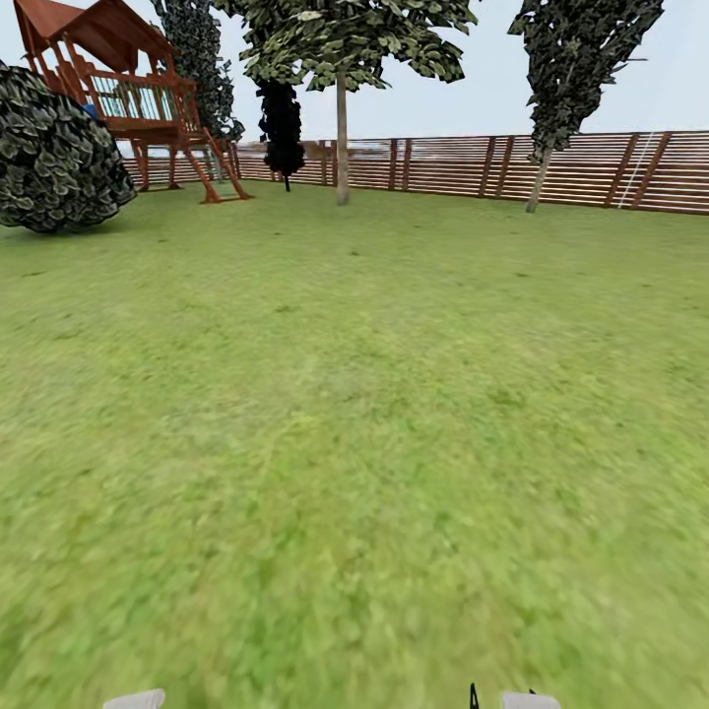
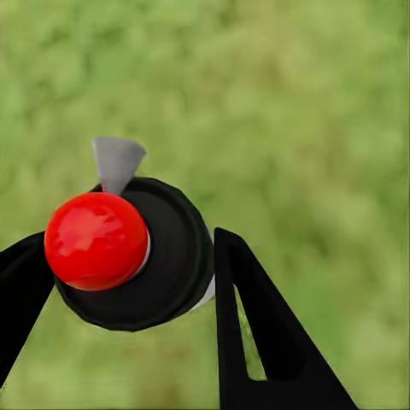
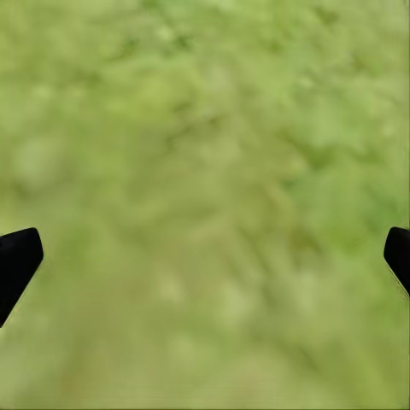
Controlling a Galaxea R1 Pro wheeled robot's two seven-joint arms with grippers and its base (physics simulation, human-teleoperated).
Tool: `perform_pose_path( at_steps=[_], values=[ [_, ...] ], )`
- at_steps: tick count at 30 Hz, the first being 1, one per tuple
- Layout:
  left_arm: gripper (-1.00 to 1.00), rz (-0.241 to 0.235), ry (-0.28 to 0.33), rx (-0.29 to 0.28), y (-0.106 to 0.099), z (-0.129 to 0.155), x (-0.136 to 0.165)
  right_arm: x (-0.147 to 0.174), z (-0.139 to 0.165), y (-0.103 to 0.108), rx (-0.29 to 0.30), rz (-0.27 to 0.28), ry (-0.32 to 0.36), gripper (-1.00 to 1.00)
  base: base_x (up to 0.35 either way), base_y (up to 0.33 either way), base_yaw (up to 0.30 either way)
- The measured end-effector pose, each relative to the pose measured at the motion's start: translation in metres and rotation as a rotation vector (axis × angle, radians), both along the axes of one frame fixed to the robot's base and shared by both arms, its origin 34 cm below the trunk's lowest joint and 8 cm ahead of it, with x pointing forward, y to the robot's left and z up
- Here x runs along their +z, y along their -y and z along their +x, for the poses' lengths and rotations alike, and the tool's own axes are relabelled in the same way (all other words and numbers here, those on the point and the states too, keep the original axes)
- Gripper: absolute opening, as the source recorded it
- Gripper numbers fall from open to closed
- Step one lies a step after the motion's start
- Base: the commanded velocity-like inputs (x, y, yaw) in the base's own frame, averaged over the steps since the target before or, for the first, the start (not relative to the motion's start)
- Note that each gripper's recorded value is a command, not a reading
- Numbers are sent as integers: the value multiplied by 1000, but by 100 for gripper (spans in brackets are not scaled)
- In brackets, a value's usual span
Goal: In the garden, pick up the pesticide atomizer on the floor and spray pesticide onto both trees until each tree trunk is fully covered.
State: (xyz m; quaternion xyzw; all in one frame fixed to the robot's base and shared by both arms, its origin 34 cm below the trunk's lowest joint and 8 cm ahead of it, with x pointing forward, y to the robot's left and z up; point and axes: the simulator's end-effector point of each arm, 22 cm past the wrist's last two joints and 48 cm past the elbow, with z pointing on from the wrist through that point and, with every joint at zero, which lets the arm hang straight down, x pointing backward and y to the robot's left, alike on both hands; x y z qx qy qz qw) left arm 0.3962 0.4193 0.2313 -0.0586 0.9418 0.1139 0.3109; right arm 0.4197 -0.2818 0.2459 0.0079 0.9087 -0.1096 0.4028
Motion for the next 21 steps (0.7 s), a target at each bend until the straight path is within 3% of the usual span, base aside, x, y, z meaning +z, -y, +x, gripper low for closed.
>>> perform_pose_path(
  at_steps=[21],
  values=[
    [-100, -2, 1, -1, 2, 0, 0, 0, 0, 0, 0, 0, 0, 100, 339, 0, 0]
  ],
)
